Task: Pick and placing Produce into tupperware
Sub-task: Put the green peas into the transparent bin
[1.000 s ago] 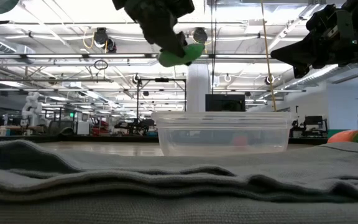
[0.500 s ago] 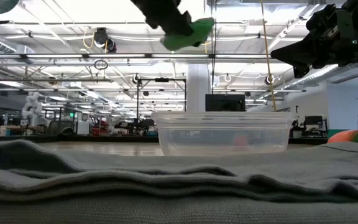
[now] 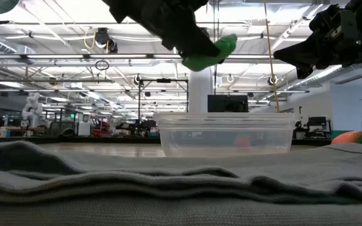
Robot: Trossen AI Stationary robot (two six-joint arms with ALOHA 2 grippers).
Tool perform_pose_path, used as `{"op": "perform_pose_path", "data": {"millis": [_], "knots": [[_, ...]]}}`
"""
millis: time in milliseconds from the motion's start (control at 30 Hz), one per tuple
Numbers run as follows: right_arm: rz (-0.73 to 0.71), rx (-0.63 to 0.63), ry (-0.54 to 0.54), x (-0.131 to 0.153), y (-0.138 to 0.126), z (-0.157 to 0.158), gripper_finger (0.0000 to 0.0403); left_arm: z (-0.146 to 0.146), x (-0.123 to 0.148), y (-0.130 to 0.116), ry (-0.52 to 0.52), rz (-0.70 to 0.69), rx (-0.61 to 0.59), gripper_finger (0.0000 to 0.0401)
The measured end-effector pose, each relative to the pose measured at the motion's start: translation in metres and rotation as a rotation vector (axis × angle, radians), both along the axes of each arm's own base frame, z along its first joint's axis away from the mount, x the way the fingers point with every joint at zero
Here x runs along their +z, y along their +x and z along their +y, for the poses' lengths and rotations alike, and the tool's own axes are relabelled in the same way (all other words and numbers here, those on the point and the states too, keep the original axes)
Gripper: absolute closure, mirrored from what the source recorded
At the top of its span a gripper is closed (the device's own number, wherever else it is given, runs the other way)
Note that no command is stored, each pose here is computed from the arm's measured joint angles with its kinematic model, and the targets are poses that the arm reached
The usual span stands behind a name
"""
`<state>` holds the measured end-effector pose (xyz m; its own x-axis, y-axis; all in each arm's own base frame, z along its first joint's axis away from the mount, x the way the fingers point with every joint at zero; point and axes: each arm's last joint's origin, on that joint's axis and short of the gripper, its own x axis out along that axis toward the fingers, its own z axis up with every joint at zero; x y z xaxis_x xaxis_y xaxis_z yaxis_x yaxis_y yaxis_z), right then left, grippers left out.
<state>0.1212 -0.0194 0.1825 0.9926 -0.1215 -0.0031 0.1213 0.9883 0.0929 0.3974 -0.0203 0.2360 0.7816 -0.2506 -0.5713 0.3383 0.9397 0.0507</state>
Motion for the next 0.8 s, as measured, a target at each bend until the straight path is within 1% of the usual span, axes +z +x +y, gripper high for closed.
{"op": "perform_pose_path", "data": {"millis": [33,100,300,400,667,800], "knots": [[0.000,0.000,0.000,0.000,0.000,0.000,0.0403,0.000,-0.001,0.002,-0.005,-0.004,0.003,0.0258],[0.001,0.000,0.001,0.000,0.000,0.000,0.0403,0.000,-0.011,0.003,-0.007,0.035,0.015,0.0258],[0.009,0.000,0.002,-0.001,0.001,0.000,0.0403,-0.002,-0.035,0.017,-0.006,0.049,0.021,0.0258],[0.015,0.000,0.003,-0.002,0.002,0.000,0.0403,-0.004,-0.046,0.018,-0.006,0.092,0.020,0.0258],[0.019,0.000,0.003,-0.002,0.002,0.000,0.0403,-0.019,-0.057,0.015,-0.002,0.165,-0.022,0.0258],[0.019,0.000,0.003,-0.002,0.002,0.000,0.0403,-0.022,-0.075,0.018,0.022,0.209,-0.012,0.0258]]}}
